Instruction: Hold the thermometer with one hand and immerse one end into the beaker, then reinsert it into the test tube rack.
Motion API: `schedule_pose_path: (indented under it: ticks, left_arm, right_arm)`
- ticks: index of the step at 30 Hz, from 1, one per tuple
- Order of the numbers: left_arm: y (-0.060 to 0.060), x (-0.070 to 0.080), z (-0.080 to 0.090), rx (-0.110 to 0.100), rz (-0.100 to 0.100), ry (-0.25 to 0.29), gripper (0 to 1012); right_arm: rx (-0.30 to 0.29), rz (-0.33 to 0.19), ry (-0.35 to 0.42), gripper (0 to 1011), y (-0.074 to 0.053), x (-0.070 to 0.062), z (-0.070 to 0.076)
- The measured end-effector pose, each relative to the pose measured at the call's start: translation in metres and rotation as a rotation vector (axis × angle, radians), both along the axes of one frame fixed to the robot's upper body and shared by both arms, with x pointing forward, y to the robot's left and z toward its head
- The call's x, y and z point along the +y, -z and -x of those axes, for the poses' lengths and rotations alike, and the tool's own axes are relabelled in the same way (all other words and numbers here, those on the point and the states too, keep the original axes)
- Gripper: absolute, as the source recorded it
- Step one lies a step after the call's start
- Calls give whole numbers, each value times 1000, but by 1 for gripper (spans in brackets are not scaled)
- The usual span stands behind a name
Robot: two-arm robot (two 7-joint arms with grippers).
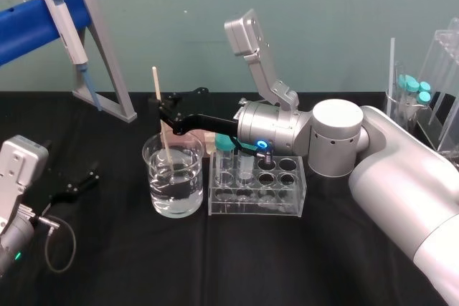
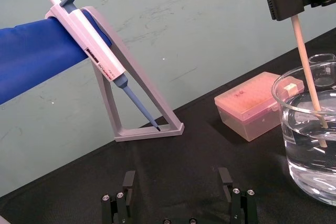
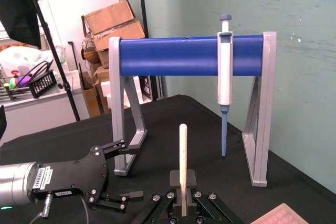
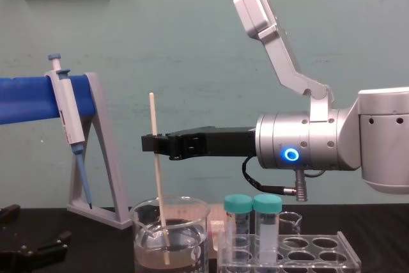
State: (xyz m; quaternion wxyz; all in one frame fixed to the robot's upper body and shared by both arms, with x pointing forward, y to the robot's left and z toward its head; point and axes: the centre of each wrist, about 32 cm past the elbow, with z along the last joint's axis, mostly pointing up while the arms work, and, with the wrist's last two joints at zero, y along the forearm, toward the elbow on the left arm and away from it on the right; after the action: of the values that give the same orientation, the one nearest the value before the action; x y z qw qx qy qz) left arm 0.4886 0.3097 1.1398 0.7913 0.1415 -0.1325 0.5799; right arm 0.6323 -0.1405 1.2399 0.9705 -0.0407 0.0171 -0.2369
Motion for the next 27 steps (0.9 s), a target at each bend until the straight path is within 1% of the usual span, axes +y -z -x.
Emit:
schedule_pose_path:
  ticks: [9, 12, 13, 16, 19, 22, 26, 27]
  left_arm:
    - [0, 0, 0, 0, 0, 0, 1004]
    - [0, 0, 0, 0, 0, 0, 1004]
    - [0, 0, 0, 0, 0, 0, 1004]
    - [0, 0, 0, 0, 0, 0, 1004]
    - [0, 0, 0, 0, 0, 0, 1004]
    - [0, 0, 0, 0, 0, 0, 1004]
    - [0, 0, 0, 0, 0, 0, 1004]
    - [0, 0, 0, 0, 0, 0, 1004]
  right_arm:
    - [0, 0, 0, 47, 0, 0, 0]
    - [10, -21, 6, 47, 1, -2, 1]
    - [15, -36, 9, 47, 1, -3, 3]
    - [18, -54, 14, 47, 0, -5, 5]
    - [14, -79, 13, 47, -6, -8, 9]
    - [9, -89, 11, 47, -10, -10, 11]
    - [-3, -98, 8, 47, -21, -14, 14]
    - [-12, -98, 5, 47, -26, -16, 16]
